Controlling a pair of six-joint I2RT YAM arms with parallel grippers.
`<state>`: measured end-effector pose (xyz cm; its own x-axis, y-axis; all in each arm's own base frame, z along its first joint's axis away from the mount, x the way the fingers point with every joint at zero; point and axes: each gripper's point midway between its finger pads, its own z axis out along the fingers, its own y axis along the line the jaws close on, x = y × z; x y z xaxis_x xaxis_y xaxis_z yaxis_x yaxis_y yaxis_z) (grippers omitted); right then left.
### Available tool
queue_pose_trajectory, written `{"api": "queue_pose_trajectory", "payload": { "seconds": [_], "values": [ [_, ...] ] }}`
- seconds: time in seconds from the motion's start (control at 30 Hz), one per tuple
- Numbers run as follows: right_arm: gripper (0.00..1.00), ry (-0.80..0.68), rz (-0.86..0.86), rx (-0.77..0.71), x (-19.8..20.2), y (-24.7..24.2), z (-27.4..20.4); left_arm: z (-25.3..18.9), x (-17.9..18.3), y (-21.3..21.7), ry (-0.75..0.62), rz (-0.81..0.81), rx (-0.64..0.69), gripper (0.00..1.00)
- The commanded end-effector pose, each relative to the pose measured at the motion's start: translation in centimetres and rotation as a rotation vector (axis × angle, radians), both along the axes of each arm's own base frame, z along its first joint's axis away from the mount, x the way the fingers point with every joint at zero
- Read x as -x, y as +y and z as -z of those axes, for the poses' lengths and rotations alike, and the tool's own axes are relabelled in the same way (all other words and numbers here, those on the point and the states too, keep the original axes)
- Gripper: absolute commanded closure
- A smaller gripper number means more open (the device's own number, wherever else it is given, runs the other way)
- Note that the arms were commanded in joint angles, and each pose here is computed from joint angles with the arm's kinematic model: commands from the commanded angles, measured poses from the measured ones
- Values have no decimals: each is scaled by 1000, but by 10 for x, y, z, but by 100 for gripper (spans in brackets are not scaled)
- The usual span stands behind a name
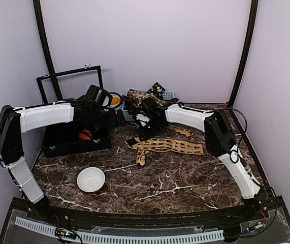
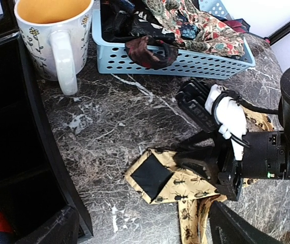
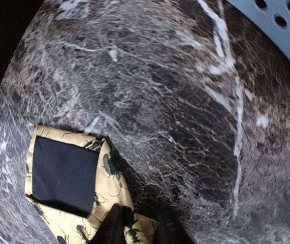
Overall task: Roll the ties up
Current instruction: Flatten out the tie at the center of the board.
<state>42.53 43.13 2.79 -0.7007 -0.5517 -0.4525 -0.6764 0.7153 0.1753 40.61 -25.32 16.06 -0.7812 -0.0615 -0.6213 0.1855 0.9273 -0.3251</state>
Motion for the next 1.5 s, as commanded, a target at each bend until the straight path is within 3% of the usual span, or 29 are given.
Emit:
{"api": "queue_pose_trajectory", "payload": {
  "seconds": [0.0, 0.07, 0.27, 0.43, 0.63, 0.73, 0.93, 1.13, 1.27, 1.3, 1.37, 1.47],
  "values": [
    [86, 37, -39, 56, 17, -4, 8, -15, 2, 14, -34, -26, -31, 9],
    [100, 0, -33, -1, 12, 4, -23, -22, 1, 17, -61, -42, -38, 8],
    [100, -106, 38, -228, 4, 10, -149, -64, 0, 19, -243, -43, 50, 1],
    [100, -155, 190, -415, -7, -24, -226, -87, 9, 16, -375, -6, 165, 1],
    [100, -238, 431, -575, -20, -108, -297, -65, 14, -18, -281, 161, 165, 1],
    [100, -255, 446, -649, -13, -136, -321, -58, 15, -33, -288, 207, 117, 1],
    [100, -102, 212, -698, 23, -114, -302, -76, 15, -49, -378, 273, 192, 2],
    [100, 50, -31, -755, 79, -74, -296, -79, 17, -50, -397, 297, 166, 8],
    [100, 192, -96, -647, 105, -61, -242, -75, 16, -40, -389, 261, 131, 8],
    [96, 220, -97, -587, 105, -61, -215, -73, 16, -39, -380, 254, 120, 8],
    [67, 232, -32, -428, 99, -69, -169, -66, 16, -35, -357, 241, 100, 8],
    [41, 217, 45, -297, 89, -84, -141, -64, 15, -29, -341, 214, 76, 7]
  ]
}}
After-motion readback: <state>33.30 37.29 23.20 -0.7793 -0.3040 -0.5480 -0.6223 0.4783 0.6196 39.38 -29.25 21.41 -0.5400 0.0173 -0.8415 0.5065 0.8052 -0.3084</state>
